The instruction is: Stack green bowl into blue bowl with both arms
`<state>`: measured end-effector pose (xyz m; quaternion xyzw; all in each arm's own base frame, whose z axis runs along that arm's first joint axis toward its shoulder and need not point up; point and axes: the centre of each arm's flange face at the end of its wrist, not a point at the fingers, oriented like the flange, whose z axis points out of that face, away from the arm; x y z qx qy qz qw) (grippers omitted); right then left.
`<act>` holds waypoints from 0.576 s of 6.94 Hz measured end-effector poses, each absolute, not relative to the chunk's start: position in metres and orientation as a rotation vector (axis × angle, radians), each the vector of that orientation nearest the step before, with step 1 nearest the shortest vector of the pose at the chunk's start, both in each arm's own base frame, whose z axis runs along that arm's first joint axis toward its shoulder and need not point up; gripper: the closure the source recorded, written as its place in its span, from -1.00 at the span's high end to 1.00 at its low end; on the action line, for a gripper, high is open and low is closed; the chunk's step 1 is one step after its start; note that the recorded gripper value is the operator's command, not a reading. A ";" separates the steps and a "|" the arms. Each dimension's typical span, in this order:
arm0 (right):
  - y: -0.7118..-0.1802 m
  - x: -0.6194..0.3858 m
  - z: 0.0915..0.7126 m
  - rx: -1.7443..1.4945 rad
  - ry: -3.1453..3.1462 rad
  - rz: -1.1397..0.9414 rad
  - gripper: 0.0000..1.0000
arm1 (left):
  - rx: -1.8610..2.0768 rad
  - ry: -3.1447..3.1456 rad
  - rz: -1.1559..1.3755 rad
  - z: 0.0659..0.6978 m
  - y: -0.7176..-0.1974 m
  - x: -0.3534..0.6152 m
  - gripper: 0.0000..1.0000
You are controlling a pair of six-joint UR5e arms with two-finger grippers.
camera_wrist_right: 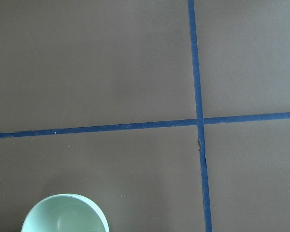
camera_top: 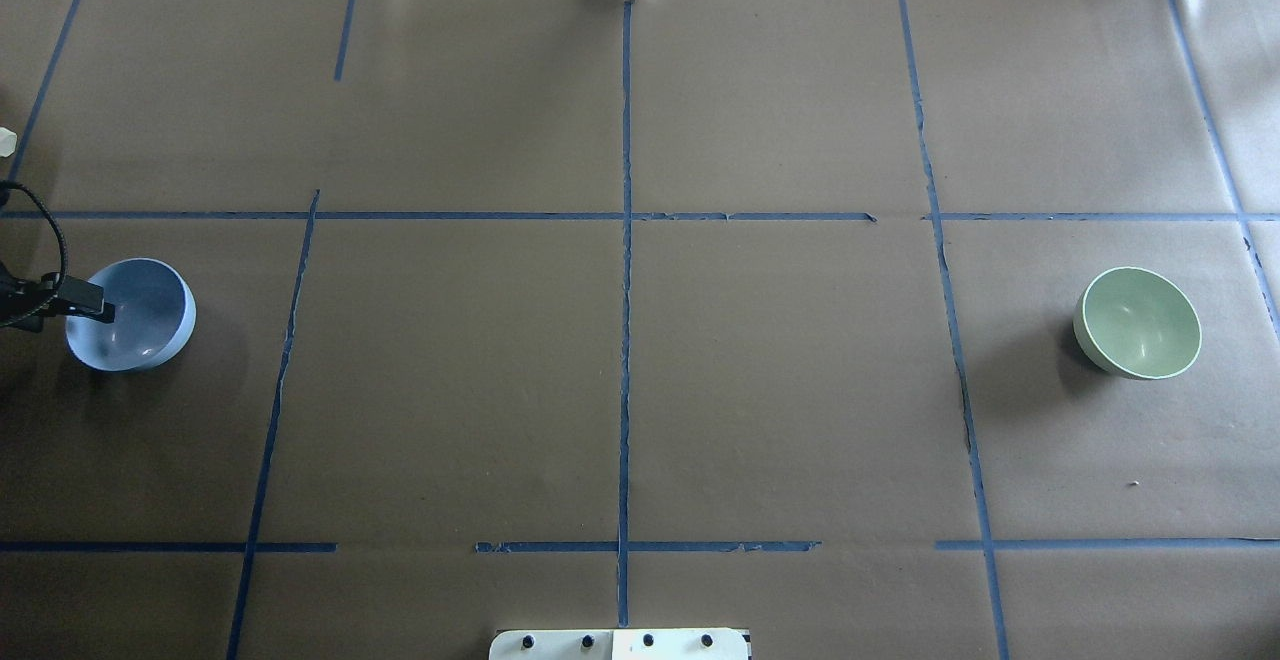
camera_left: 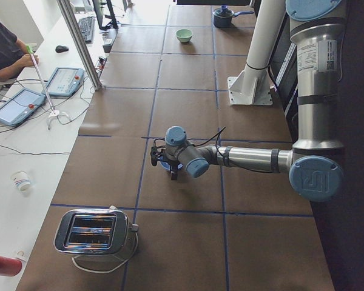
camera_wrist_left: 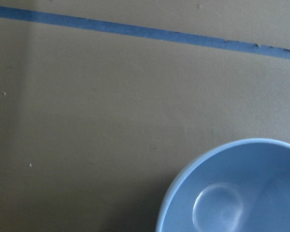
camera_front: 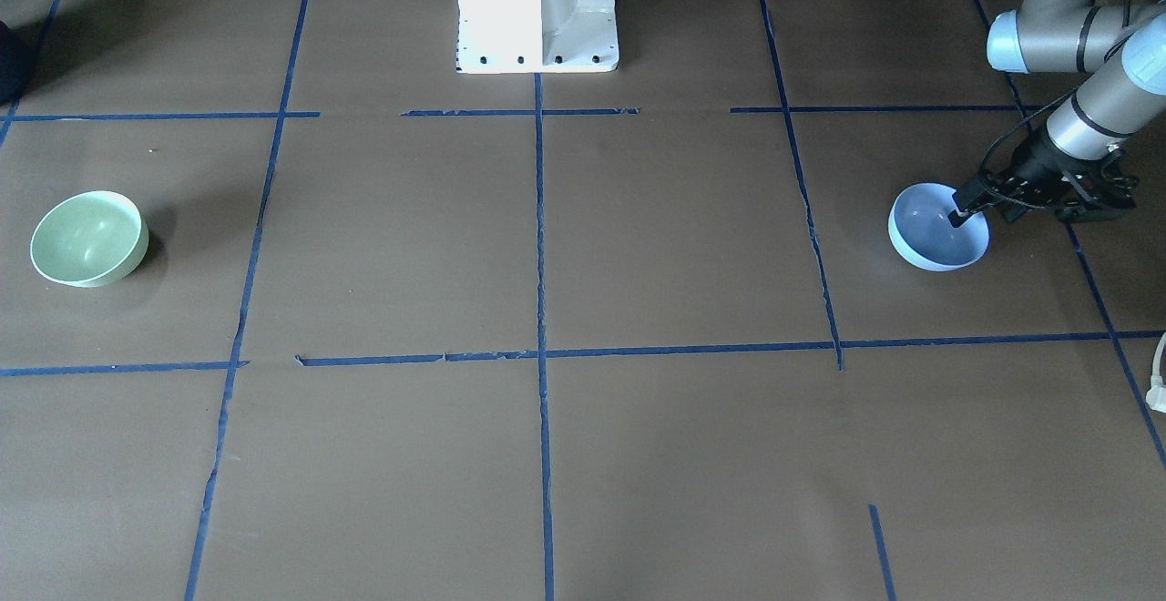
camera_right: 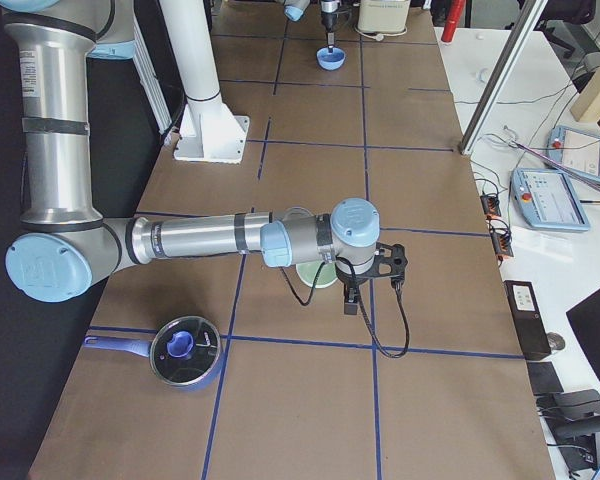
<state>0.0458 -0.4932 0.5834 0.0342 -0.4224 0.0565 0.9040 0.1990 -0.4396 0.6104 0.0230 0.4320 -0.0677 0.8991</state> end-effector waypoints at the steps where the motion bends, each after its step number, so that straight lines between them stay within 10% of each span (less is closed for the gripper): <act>1: -0.493 0.046 0.584 0.069 -0.873 0.118 1.00 | 0.048 0.894 -0.138 0.610 -0.440 0.201 -0.51; 4: -0.493 0.046 0.584 0.070 -0.873 0.117 1.00 | 0.047 0.902 -0.141 0.606 -0.439 0.200 -1.00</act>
